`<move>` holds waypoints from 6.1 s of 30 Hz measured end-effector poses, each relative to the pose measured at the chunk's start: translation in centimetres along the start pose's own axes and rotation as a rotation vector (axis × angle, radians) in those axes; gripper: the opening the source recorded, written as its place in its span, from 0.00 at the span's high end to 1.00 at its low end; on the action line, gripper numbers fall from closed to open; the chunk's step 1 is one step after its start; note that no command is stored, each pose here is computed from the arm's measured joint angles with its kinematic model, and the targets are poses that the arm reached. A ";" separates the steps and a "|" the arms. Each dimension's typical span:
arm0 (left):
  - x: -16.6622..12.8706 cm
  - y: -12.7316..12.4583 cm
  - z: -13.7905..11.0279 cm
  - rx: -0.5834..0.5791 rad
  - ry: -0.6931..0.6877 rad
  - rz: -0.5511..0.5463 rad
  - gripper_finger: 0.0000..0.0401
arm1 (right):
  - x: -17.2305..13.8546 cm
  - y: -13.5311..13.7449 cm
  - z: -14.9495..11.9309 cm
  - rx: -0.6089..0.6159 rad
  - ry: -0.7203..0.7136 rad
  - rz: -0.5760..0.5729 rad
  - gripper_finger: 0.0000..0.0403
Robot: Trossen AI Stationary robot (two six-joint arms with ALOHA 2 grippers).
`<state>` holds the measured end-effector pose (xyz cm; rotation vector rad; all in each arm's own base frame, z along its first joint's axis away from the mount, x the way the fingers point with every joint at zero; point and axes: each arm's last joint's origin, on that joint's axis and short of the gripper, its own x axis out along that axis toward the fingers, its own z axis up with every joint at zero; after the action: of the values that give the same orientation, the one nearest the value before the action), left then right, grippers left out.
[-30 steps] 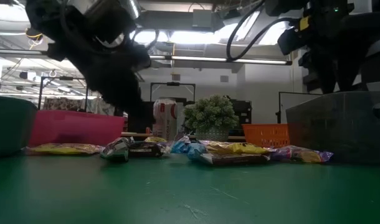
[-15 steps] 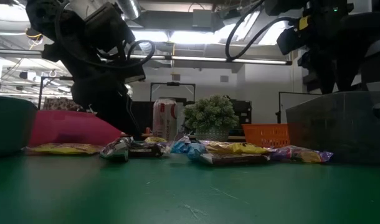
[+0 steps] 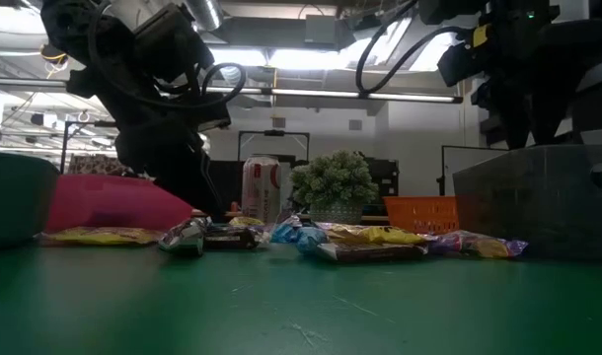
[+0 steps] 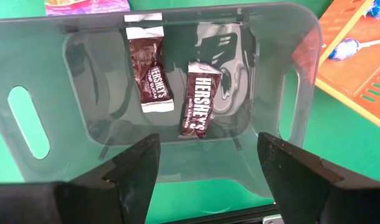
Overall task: Sort candy
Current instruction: Put the blue candy into the orange bin
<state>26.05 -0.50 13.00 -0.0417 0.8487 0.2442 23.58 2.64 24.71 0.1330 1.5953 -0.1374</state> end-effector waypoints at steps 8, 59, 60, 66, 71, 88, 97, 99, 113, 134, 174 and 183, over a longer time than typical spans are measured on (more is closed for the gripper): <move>0.0 -0.1 0.6 -0.015 -0.056 -0.017 0.67 | 0.0 0.0 0.0 0.000 0.000 0.000 0.33; 2.0 0.0 1.8 0.057 0.175 -0.019 0.67 | 0.0 0.0 0.0 0.000 -0.004 0.002 0.33; 2.1 -0.1 1.6 0.060 0.181 -0.020 0.67 | 0.0 0.0 0.0 0.000 -0.003 0.002 0.33; 2.6 -0.2 1.4 0.062 0.197 -0.019 0.67 | 0.0 0.0 0.1 0.000 -0.009 0.003 0.33; 2.6 -0.2 1.4 0.063 0.200 -0.020 0.71 | 0.0 0.0 0.1 0.000 -0.008 0.010 0.33; 2.7 -0.3 1.6 0.054 0.195 -0.047 0.99 | -1.4 0.1 0.2 0.000 -0.013 0.021 0.33; 2.5 -0.7 4.2 0.040 0.140 -0.075 1.00 | -4.4 0.5 1.8 -0.001 -0.201 0.034 0.33; 2.3 -0.8 4.7 0.037 0.127 -0.083 1.00 | -4.5 0.5 2.2 0.000 -0.245 0.034 0.33; 0.9 -1.4 10.4 0.010 -0.043 -0.110 1.00 | -5.6 1.3 5.0 -0.101 -0.555 0.086 0.33; -0.7 -1.7 15.0 -0.035 -0.336 -0.150 1.00 | -6.3 1.6 5.9 -0.142 -0.674 0.097 0.33; -1.4 -2.9 15.9 -0.028 -0.454 -0.188 1.00 | -6.3 1.4 5.9 -0.146 -0.687 0.018 0.77; -1.4 -2.9 15.9 -0.030 -0.457 -0.183 1.00 | -6.3 1.4 5.9 -0.149 -0.686 0.023 0.95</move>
<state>37.56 -1.45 24.44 -0.0872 0.3826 0.0872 29.85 3.03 30.84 -0.0149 0.9141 -0.0370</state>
